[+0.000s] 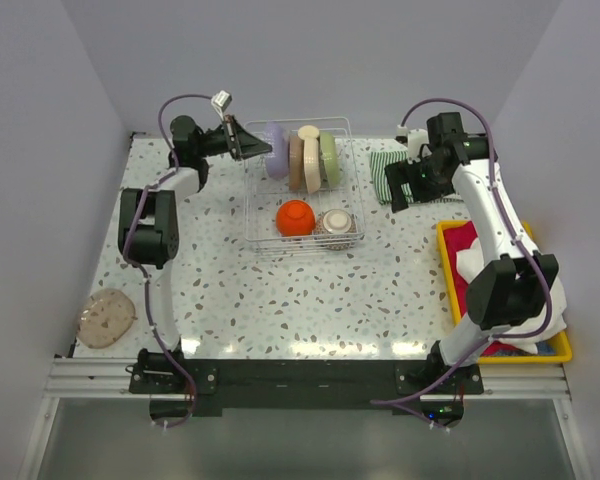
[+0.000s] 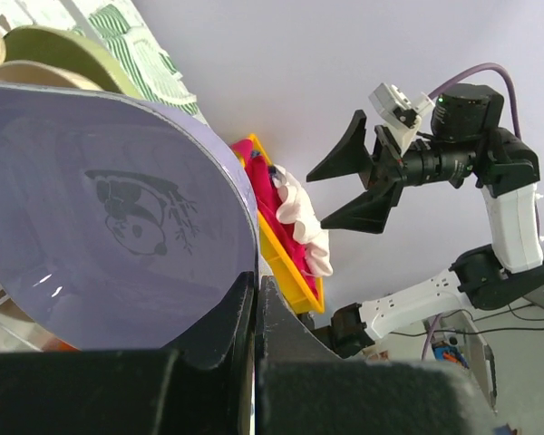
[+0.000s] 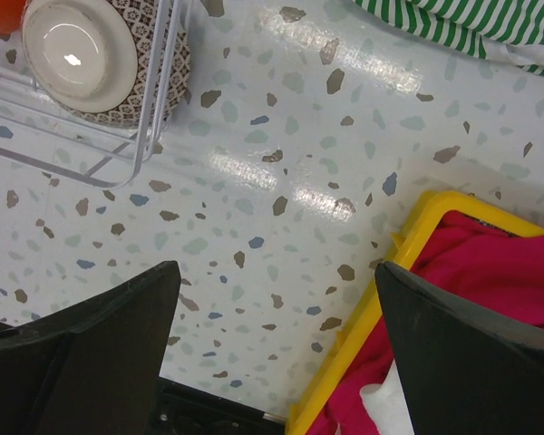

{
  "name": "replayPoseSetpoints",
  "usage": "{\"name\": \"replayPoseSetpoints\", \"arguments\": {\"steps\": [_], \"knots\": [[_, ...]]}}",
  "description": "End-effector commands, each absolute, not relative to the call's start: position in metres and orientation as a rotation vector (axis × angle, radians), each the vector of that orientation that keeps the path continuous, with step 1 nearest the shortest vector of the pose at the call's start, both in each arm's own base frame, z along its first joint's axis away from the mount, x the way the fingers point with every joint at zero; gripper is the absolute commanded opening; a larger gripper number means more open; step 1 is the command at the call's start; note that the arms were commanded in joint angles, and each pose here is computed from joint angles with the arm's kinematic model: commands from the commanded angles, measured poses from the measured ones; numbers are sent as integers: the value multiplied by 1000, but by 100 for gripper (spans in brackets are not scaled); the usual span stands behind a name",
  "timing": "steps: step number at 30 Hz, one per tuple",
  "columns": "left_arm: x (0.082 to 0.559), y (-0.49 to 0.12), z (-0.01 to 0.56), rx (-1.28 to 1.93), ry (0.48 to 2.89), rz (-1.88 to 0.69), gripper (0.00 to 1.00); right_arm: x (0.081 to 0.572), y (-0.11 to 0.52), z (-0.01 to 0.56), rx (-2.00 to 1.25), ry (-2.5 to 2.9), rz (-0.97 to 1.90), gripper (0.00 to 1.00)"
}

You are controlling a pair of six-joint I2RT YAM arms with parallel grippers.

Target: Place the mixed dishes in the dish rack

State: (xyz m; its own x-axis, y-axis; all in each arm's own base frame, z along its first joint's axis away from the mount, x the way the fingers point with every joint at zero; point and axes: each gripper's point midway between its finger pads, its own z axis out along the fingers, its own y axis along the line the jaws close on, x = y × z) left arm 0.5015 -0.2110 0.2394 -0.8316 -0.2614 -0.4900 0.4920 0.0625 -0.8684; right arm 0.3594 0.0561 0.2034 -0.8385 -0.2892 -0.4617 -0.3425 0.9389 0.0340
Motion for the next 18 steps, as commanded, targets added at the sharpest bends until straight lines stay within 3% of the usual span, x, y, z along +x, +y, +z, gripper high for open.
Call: {"name": "replayPoseSetpoints", "arguments": {"steps": [1,11,13,14,16,18], "knots": [[509,-213,230,228,1820,-1826,0,368,50,213,-475,2612,109,93],[521,-211,210,117,1883,-1761,0,369,55,205,-493,2624,116,93],[528,-212,204,74,1902,-1712,8,370,57,204,-497,2626,122,93],[529,-212,202,36,1929,-1700,18,370,57,204,-495,2627,122,93],[534,-217,206,18,1921,-1661,24,370,59,202,-500,2630,130,93],[535,-220,214,3,1918,-1648,39,370,61,203,-507,2630,134,93]]}}
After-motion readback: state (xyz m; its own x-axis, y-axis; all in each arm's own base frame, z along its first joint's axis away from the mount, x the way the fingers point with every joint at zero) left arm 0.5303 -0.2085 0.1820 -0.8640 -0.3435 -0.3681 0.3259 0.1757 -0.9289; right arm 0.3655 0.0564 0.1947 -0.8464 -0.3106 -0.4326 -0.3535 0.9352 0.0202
